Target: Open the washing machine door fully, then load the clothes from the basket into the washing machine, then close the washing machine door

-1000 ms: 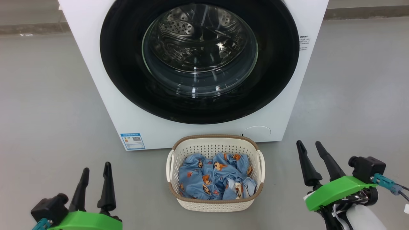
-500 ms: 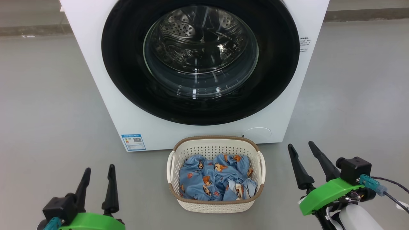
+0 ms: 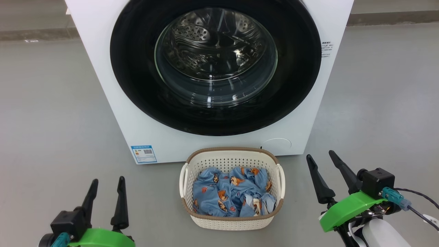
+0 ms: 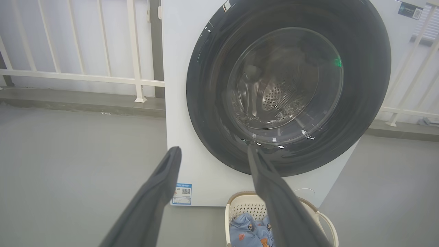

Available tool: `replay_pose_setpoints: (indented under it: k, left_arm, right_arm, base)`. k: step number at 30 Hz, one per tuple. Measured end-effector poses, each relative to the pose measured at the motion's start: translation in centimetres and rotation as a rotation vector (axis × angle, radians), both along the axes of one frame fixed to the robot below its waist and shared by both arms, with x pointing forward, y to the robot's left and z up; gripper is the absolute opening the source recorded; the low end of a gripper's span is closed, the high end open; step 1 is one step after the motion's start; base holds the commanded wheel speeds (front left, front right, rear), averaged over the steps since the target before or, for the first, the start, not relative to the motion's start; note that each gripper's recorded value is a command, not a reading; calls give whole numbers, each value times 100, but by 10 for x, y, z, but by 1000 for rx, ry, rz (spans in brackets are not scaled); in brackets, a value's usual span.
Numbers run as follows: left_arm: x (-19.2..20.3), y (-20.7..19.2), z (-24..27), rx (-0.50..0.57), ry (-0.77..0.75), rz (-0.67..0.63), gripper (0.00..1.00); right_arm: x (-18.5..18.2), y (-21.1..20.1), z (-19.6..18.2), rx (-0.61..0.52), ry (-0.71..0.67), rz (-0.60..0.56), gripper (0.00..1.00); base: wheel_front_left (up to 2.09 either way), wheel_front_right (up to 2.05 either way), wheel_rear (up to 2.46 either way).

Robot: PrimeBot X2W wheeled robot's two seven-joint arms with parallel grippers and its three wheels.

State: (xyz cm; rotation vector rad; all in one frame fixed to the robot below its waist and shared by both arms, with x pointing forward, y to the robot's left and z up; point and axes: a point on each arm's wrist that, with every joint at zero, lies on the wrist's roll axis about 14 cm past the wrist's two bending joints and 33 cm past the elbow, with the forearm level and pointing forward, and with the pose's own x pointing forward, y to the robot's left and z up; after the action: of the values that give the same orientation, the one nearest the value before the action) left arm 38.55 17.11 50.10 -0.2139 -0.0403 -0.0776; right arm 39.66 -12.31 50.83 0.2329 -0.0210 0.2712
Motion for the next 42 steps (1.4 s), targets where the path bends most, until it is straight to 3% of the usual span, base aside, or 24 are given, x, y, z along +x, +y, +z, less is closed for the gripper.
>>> replay_pose_setpoints:
  k: [31, 42]
  left_arm:
    - [1, -3, 3, 4, -9, -13, 100]
    - [1, -1, 0, 11, -2, -11, 100]
  right_arm:
    - [0, -2, 2, -1, -5, -5, 100]
    - [0, -1, 1, 3, -4, -3, 100]
  base:
    - [0, 0, 0]
    - [47, 47, -95]
